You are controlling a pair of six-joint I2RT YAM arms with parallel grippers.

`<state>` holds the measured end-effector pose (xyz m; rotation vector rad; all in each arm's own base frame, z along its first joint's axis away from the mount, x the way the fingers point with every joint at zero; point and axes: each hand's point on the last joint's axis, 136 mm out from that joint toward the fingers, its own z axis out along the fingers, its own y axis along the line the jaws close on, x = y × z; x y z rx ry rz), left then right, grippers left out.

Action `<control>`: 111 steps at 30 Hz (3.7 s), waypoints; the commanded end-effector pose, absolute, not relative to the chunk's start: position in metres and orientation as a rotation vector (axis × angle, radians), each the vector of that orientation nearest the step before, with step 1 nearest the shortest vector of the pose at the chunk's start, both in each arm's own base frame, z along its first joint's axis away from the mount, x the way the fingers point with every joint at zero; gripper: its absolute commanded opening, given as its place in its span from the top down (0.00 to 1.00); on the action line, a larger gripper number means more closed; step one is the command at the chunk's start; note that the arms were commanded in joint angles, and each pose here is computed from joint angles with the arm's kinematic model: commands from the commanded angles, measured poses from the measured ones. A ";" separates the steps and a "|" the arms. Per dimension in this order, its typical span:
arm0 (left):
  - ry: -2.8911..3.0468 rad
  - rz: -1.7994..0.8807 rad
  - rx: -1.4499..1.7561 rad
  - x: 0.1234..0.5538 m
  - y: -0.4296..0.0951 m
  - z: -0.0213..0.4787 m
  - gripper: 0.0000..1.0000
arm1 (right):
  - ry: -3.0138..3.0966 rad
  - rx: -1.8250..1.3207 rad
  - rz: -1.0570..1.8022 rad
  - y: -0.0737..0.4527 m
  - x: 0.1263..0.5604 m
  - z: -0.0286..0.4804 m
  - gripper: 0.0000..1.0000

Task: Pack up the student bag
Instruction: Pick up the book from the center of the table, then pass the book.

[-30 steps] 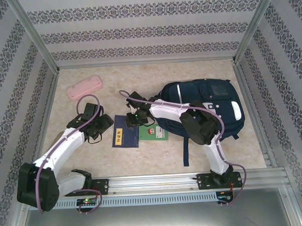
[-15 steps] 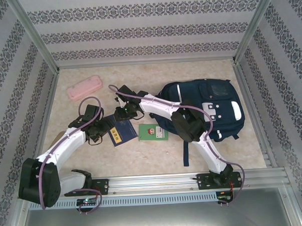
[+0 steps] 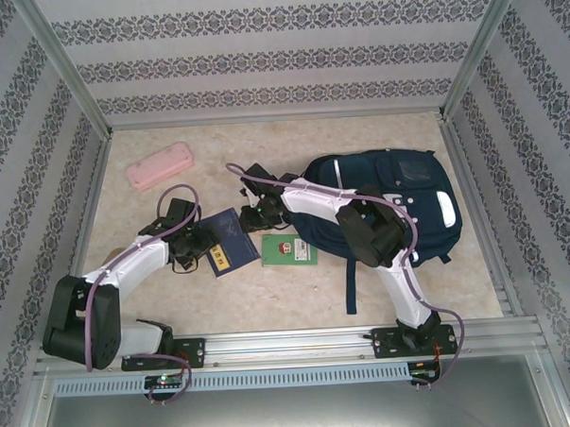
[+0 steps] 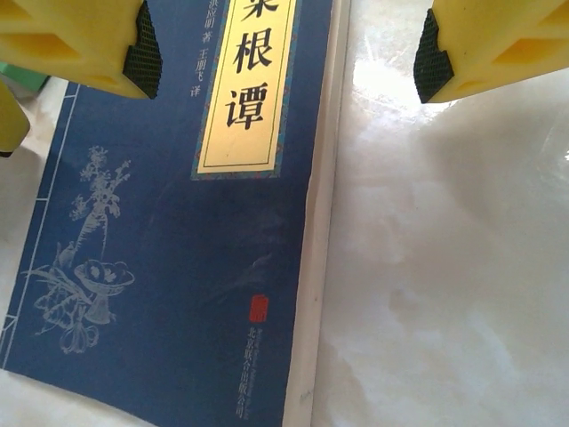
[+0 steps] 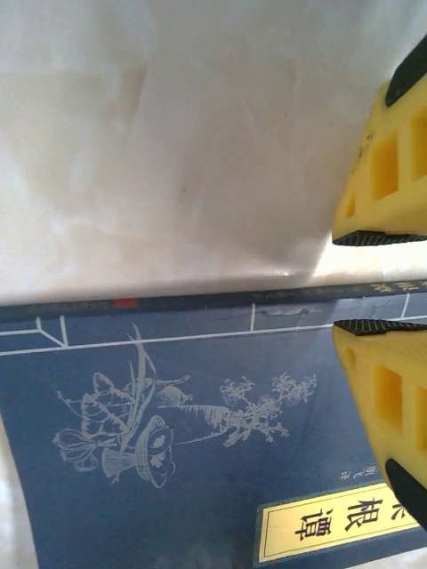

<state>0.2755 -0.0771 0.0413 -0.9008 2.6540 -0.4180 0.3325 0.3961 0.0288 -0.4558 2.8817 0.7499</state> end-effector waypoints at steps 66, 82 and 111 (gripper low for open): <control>2.571 -0.734 -0.757 0.306 -0.114 0.053 0.57 | 2.878 -0.380 1.259 0.437 0.285 0.053 0.66; 2.337 -1.078 -0.729 0.339 -0.138 0.137 0.30 | 2.566 -0.160 1.437 0.389 0.340 0.160 1.00; 2.101 -1.448 -0.681 0.379 -0.169 0.192 1.00 | 2.498 -0.072 1.663 0.392 0.340 0.169 0.65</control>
